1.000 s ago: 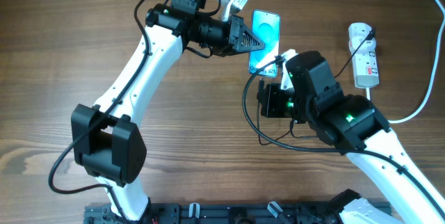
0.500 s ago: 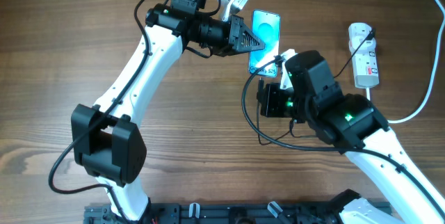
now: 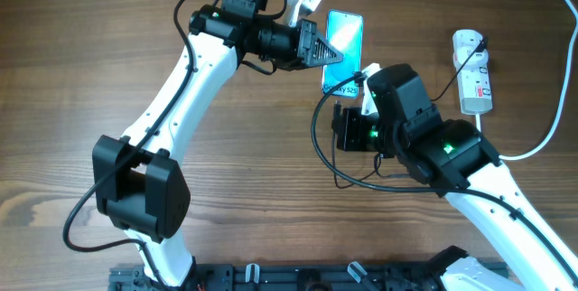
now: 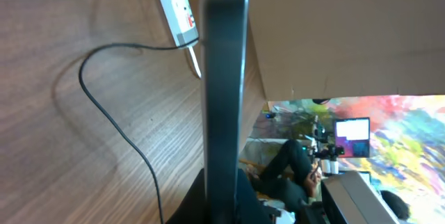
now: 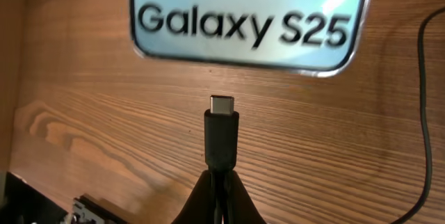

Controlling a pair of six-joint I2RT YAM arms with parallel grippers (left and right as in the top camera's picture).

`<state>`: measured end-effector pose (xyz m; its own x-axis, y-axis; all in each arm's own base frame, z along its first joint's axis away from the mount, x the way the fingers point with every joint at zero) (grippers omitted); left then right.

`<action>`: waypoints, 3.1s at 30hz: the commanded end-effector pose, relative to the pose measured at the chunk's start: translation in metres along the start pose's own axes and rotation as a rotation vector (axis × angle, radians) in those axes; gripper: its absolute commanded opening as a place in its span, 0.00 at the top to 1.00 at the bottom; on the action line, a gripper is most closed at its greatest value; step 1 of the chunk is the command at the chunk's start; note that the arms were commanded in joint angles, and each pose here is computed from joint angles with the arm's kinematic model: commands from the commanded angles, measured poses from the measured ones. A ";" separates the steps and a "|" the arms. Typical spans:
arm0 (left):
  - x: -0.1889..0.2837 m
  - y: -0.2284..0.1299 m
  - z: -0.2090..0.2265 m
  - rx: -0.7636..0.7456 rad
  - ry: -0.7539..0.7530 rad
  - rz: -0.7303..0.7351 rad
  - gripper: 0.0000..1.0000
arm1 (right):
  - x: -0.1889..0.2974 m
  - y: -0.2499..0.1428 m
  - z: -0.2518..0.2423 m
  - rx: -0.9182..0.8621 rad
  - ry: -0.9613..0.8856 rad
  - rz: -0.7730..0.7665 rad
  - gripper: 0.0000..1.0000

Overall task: Plug charger to phone and switch on socket
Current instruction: 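Align the USB-C connector under the phone's charging port, then push the USB-C connector up into the phone's port with the right gripper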

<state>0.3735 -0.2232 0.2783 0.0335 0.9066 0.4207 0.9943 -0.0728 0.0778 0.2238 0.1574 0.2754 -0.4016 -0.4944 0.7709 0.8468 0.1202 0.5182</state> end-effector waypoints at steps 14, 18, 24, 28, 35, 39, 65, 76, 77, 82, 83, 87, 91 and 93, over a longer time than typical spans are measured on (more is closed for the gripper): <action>0.046 0.003 -0.012 -0.048 -0.221 0.031 0.96 | 0.019 0.024 0.018 0.097 0.107 -0.093 0.96; 0.047 0.004 -0.012 -0.093 -0.221 0.025 0.96 | 0.025 0.028 0.021 0.093 0.107 -0.104 0.95; 0.046 0.005 -0.009 -0.091 -0.192 0.006 0.96 | 0.012 0.026 0.017 0.074 0.086 -0.048 0.95; 0.045 0.009 -0.003 -0.078 -0.120 -0.038 0.96 | -0.001 0.026 0.015 0.066 0.075 -0.013 0.95; 0.042 0.008 0.002 -0.047 -0.052 -0.056 0.96 | -0.003 0.028 0.011 0.065 0.032 -0.028 0.95; 0.037 0.006 0.000 -0.052 -0.053 -0.045 0.96 | -0.007 0.027 0.010 0.077 0.025 -0.010 0.95; -0.003 -0.004 -0.028 -0.125 -0.085 0.005 0.96 | 0.032 0.006 0.005 0.041 -0.053 0.007 0.95; -0.002 -0.008 -0.033 -0.120 -0.144 0.051 0.96 | 0.020 0.012 -0.002 -0.033 -0.123 0.002 0.95; -0.002 -0.009 -0.034 -0.120 -0.157 0.062 0.96 | 0.017 0.012 -0.002 -0.034 -0.123 0.008 0.95; -0.001 -0.009 -0.033 -0.125 -0.155 0.061 0.96 | 0.017 0.014 -0.001 -0.033 -0.118 -0.002 0.95; 0.000 -0.008 -0.033 -0.126 -0.154 0.058 0.96 | 0.017 0.014 -0.001 -0.032 -0.117 -0.004 0.95; 0.003 -0.006 -0.031 -0.131 -0.151 0.048 0.96 | 0.017 0.014 -0.001 -0.031 -0.117 -0.004 0.95; 0.002 -0.006 -0.030 -0.146 -0.138 0.038 0.96 | 0.017 0.014 -0.001 -0.028 -0.117 -0.005 0.95; 0.002 -0.006 -0.030 -0.145 -0.138 0.038 0.96 | 0.017 0.015 -0.001 -0.028 -0.117 -0.007 0.95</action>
<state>0.3704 -0.2364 0.2901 0.0890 0.9409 0.3268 0.9792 -0.1427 0.1440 0.2252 0.1497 0.2888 -0.4134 -0.3992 0.8184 0.8654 0.1074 0.4895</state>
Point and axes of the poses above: each gripper's point midway between its finger pads, its own x axis back along the fingers, its own z axis along the line the jaws close on, y = z × x, the point moved 9 cm from there along x, back along the fingers, and after that the axes turned 13 degrees about x, right-handed, at the moved point
